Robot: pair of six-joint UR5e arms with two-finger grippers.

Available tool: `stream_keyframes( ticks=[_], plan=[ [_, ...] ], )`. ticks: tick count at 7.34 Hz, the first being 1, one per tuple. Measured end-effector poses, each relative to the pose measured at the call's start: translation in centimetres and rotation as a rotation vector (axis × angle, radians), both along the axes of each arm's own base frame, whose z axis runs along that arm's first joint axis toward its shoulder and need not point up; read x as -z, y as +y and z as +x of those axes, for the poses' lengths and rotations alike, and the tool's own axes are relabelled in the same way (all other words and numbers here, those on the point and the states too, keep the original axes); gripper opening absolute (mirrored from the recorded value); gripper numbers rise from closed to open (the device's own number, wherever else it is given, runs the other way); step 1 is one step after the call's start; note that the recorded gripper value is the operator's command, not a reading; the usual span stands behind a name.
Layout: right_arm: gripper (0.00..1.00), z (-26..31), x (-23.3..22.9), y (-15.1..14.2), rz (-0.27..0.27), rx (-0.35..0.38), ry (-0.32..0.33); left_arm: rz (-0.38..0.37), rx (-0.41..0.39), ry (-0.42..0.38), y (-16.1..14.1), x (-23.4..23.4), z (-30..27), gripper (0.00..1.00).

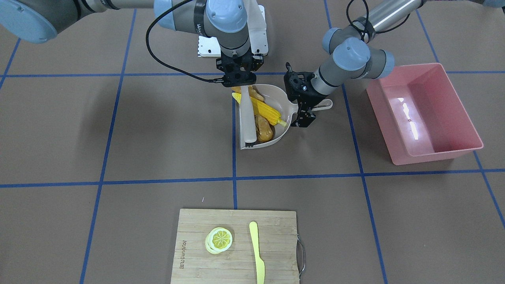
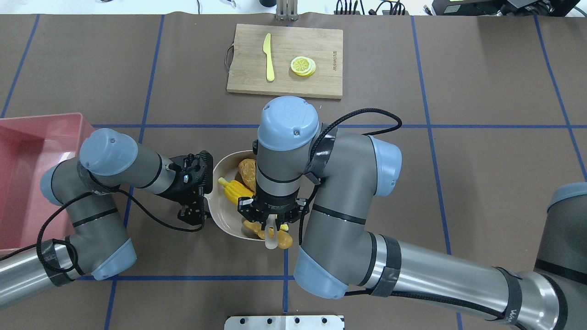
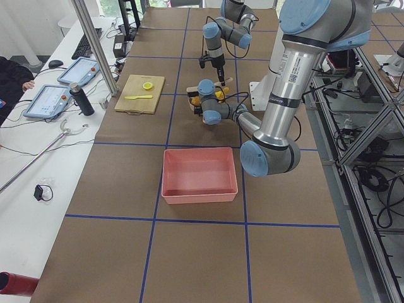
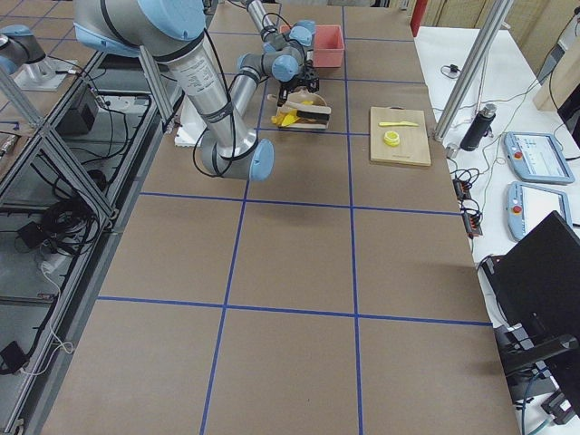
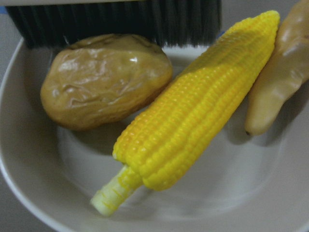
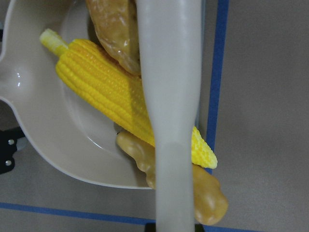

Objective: Sweep and dump trash into bin
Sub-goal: 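Sweep the potato into the dustpan with the brush, then raise the brush and withdraw the right arm away from the dustpan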

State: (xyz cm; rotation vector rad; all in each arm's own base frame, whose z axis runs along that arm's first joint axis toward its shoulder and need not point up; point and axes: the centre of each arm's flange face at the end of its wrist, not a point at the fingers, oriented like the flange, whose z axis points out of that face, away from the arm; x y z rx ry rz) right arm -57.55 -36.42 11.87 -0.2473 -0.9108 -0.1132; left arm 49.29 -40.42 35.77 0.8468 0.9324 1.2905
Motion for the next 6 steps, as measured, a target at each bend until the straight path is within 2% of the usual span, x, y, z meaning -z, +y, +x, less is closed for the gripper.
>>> stream_keyframes(
  ticks=[2,3,4,6],
  plan=[
    [0.00,4.7,-0.1,-1.9,-0.018,-0.027,0.027,0.000,0.000,0.000,0.0,0.0,0.0,0.97],
    [0.00,7.9,-1.6,-2.6,-0.007,-0.038,0.054,0.001,0.000,0.001,0.0,0.1,0.0,0.95],
    [0.00,12.0,-4.0,-3.5,0.013,-0.054,0.079,0.001,0.000,0.001,0.0,0.1,0.0,0.84],
    [0.00,21.5,-11.4,-4.7,0.065,-0.072,0.123,-0.003,0.001,0.001,0.0,0.0,0.0,0.50]
  ],
)
